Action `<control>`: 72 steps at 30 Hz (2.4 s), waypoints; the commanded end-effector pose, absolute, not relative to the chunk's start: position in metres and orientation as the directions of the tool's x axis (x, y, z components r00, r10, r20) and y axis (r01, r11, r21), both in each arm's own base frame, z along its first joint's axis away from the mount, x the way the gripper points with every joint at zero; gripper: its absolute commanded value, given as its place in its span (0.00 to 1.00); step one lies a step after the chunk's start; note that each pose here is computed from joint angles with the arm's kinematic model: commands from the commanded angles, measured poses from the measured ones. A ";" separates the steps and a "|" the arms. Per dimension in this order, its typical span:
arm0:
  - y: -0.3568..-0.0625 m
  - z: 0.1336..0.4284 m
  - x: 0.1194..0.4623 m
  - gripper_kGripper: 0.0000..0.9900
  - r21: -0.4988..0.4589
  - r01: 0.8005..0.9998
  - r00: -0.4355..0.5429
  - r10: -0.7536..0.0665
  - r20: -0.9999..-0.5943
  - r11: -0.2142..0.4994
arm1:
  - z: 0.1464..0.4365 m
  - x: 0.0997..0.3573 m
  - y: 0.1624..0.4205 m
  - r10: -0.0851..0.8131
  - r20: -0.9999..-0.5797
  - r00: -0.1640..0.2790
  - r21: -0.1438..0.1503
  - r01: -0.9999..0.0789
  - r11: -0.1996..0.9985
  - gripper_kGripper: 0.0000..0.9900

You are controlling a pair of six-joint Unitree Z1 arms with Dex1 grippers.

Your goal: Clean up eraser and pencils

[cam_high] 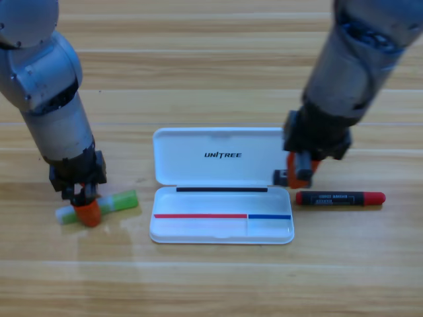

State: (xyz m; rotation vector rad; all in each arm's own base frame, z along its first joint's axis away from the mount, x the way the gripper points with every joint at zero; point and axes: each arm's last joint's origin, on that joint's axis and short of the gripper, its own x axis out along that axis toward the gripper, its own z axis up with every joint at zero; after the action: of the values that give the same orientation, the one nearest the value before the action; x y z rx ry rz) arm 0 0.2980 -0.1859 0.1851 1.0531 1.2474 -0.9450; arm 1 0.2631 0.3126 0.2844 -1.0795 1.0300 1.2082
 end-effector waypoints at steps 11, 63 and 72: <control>-0.175 0.195 0.295 0.00 0.118 0.963 0.115 0.027 -0.993 0.242 | 0.207 0.269 0.360 0.061 -0.997 -0.044 0.042 -0.998 -0.037 0.00; -0.267 0.288 0.256 0.00 0.131 0.991 0.132 -0.100 -0.986 0.016 | 0.216 0.350 0.250 -0.034 -0.999 -0.029 0.025 -0.995 0.098 0.99; -0.313 0.243 0.261 0.00 0.060 0.997 0.058 -0.050 -0.997 -0.047 | 0.189 0.356 0.252 -0.011 -0.993 -0.115 0.114 -0.992 0.059 0.91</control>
State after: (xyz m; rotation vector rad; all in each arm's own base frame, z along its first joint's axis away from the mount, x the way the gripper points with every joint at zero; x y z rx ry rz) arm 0 0.2615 -0.2871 0.2747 1.2090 1.0467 -1.1687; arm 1 0.3440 0.2586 0.2295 -1.1719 1.2321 1.1968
